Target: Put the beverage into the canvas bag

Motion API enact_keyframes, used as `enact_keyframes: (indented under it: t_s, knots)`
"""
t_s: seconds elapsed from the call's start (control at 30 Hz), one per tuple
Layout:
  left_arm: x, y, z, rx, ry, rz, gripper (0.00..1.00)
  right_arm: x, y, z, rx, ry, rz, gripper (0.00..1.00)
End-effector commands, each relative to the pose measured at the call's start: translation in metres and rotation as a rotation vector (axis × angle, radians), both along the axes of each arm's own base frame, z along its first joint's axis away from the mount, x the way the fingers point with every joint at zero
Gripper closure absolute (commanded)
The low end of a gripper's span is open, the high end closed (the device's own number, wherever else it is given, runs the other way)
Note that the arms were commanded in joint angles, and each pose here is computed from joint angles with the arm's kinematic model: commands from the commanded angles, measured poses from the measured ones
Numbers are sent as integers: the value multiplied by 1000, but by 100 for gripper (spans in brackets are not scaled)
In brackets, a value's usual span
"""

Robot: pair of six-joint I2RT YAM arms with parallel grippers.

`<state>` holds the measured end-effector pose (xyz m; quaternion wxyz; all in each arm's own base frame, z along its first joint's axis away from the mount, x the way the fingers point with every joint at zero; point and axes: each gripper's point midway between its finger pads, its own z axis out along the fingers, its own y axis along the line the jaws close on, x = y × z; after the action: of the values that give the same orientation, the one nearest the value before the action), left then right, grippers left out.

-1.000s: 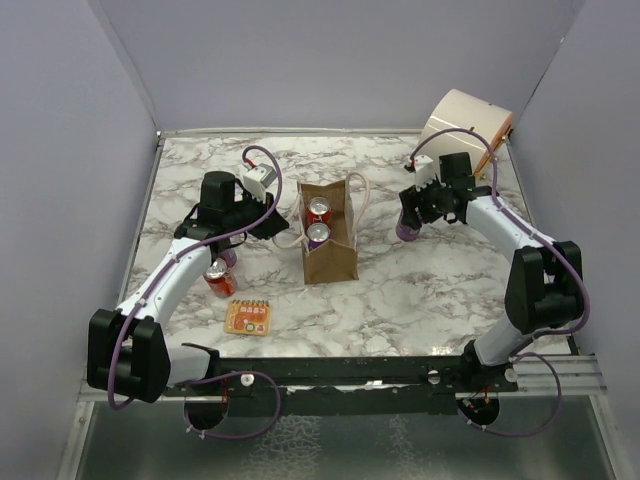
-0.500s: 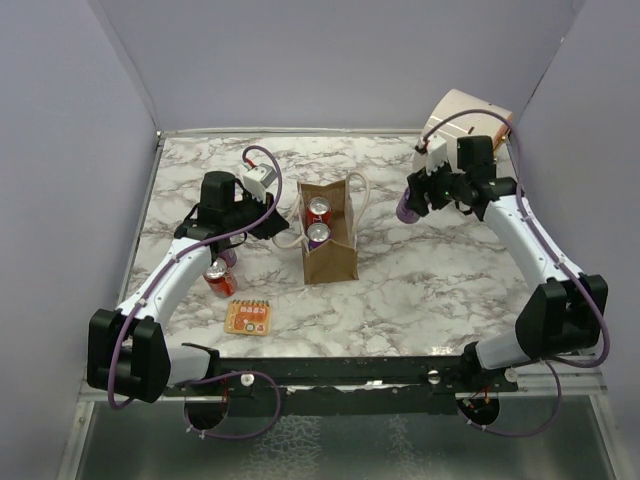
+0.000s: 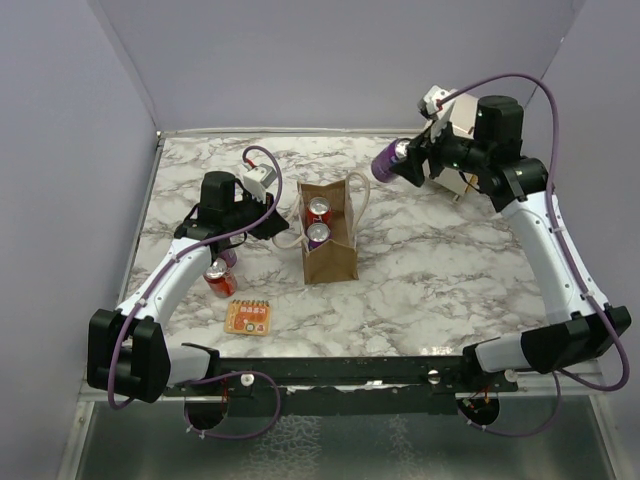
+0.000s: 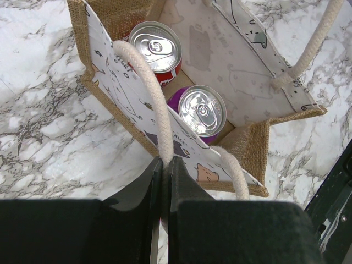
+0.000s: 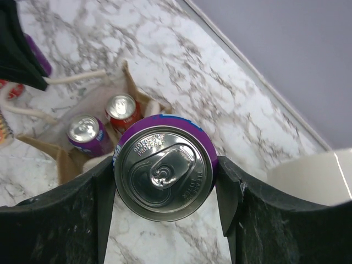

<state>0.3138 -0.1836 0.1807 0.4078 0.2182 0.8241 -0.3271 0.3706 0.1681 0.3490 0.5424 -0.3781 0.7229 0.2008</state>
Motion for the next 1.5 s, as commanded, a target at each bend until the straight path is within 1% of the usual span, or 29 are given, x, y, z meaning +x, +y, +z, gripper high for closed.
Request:
enact_keyframes:
  t_s: [0.0,0.07,0.13,0.27,0.43,0.6,0.8,0.97,1.23,1.47]
  knots:
    - [3,-5,14,-6,-42,-25,100,-32,51,67,57,-170,186,77]
    - [3,-5,14,-4,-42,-25,100,-39,72,68,40,-175,233,78]
    - [3,-4,14,-3,-44,-23,100,-47,93,59,13,-158,287,78]
    - [3,-3,14,3,-51,-20,100,-54,128,21,-66,-83,360,78]
    - [3,-3,16,5,-56,-19,100,-48,147,-30,-156,-10,366,78]
    - [2,-2,15,9,-57,-17,100,-32,148,-66,-244,27,322,80]
    - [2,-1,14,14,-62,-15,100,-15,142,-86,-311,34,262,81]
    - [2,-1,14,15,-62,-15,100,-1,135,-98,-358,34,195,82]
    - [2,0,13,18,-59,-15,100,16,122,-103,-407,27,81,84]
    - [2,0,13,19,-60,-14,100,12,128,-116,-400,74,111,84]
